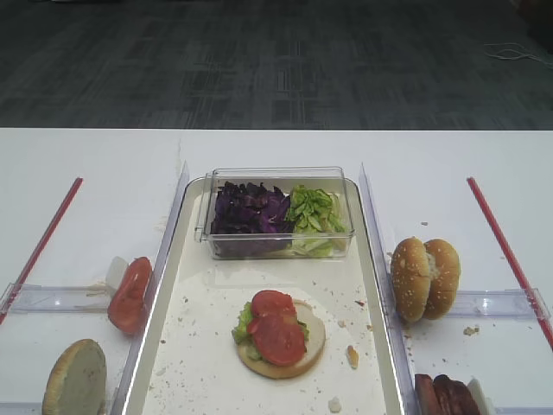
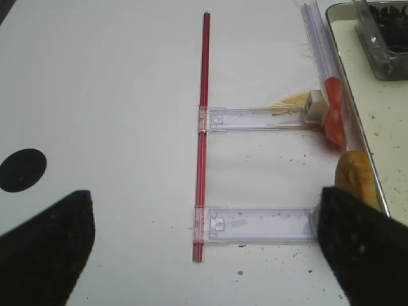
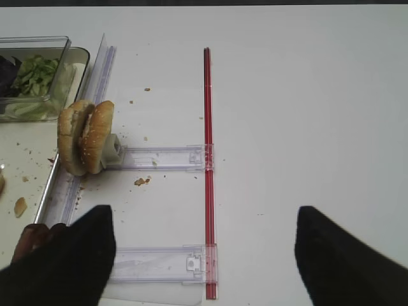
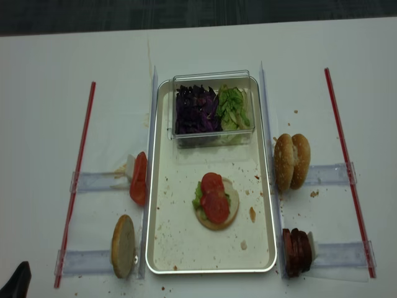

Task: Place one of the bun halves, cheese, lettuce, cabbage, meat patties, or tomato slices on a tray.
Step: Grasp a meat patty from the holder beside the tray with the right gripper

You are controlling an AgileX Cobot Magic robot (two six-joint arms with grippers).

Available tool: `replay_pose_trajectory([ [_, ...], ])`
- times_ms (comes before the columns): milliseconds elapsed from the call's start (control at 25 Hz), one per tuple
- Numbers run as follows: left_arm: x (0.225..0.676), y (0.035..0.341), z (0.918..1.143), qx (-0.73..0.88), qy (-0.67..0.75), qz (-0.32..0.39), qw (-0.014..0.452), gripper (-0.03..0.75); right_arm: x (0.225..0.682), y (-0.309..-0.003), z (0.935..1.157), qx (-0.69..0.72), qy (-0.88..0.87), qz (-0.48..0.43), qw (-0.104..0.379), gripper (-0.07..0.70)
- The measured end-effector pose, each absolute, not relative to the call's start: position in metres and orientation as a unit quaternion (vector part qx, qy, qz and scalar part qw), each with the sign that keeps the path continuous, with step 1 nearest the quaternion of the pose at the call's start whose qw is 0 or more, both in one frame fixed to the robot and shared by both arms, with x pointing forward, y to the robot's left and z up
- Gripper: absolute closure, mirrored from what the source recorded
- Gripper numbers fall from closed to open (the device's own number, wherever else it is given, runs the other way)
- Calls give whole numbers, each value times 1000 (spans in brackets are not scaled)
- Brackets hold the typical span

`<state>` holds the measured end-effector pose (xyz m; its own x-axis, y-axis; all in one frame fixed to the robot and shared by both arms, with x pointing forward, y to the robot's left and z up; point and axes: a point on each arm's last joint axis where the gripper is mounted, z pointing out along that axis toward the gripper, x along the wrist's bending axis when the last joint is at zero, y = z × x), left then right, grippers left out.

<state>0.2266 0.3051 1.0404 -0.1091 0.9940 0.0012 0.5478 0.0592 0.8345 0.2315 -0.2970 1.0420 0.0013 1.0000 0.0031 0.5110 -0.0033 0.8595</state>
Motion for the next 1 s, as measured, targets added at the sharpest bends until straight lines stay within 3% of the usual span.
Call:
replay_pose_trajectory([
  [600,227,305,1040,588,656,353,316,30,232,-297,1042,616,615,349,347,24],
  [1000,227,305,1040,588,656,353,316,30,286,-298,1035,672,667,231,225,24],
])
